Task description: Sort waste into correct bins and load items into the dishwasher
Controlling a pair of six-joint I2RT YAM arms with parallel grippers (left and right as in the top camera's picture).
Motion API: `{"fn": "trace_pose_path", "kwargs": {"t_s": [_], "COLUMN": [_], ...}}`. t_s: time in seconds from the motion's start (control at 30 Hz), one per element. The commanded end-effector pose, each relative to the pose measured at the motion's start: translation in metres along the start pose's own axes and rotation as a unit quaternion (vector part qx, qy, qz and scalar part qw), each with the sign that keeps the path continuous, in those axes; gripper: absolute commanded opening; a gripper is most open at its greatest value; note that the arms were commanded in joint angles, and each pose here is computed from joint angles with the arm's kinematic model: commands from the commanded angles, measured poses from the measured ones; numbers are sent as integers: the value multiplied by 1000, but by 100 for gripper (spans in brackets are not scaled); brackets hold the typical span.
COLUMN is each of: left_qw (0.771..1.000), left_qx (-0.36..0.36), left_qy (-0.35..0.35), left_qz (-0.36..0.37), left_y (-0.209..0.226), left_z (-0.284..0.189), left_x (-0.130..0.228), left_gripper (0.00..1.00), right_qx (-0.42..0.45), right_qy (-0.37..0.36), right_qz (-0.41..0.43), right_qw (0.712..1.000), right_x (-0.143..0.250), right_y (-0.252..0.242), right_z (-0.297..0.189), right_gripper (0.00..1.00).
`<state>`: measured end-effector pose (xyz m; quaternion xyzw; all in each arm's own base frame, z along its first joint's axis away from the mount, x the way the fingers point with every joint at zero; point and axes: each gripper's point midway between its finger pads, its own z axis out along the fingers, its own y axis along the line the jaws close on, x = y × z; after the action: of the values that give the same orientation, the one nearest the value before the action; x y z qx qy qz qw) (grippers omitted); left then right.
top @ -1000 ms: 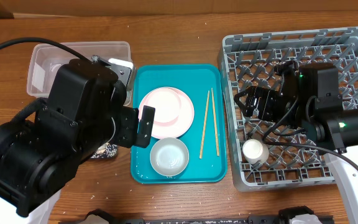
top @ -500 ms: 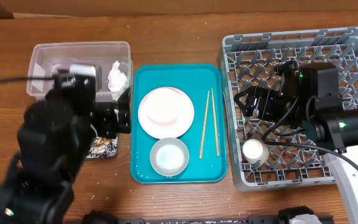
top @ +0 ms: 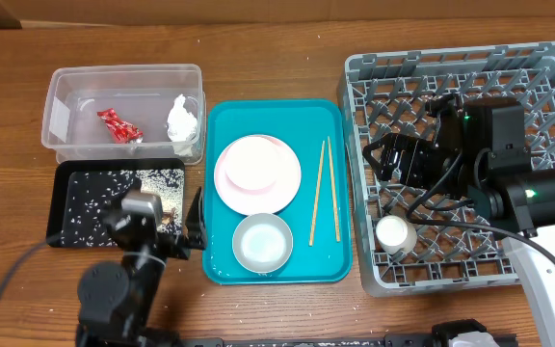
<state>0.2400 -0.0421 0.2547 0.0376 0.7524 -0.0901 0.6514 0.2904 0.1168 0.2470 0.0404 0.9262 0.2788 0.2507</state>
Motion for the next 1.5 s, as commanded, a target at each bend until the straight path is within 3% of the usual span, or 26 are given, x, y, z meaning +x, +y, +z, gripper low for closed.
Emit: {"fn": "trace_pose_path", "kwargs": {"t_s": [0.0, 0.47, 1.3, 1.47], "left_qw": [1000, 1000, 999, 999], "left_qx": [12, 6, 3, 3], "left_qy": [-22, -27, -33, -32], "left_qz": [10, 8, 8, 8], "left_y": [-1, 9, 10, 10], "left_z": [-4, 14, 16, 16], "left_x": [22, 94, 95, 95], "left_gripper": [100, 100, 100, 100], "right_qx": [-1, -1, -2, -88], "right_qy": [-11, -11, -10, -7], "right_qz": [-3, -3, -2, 15], "right_qw": [1000, 1000, 1000, 996], "right_x": [-6, -6, -6, -12], "right_y": [3, 3, 3, 40], "right_z": [-4, -4, -4, 0], "right_gripper": [100, 100, 100, 100]}}
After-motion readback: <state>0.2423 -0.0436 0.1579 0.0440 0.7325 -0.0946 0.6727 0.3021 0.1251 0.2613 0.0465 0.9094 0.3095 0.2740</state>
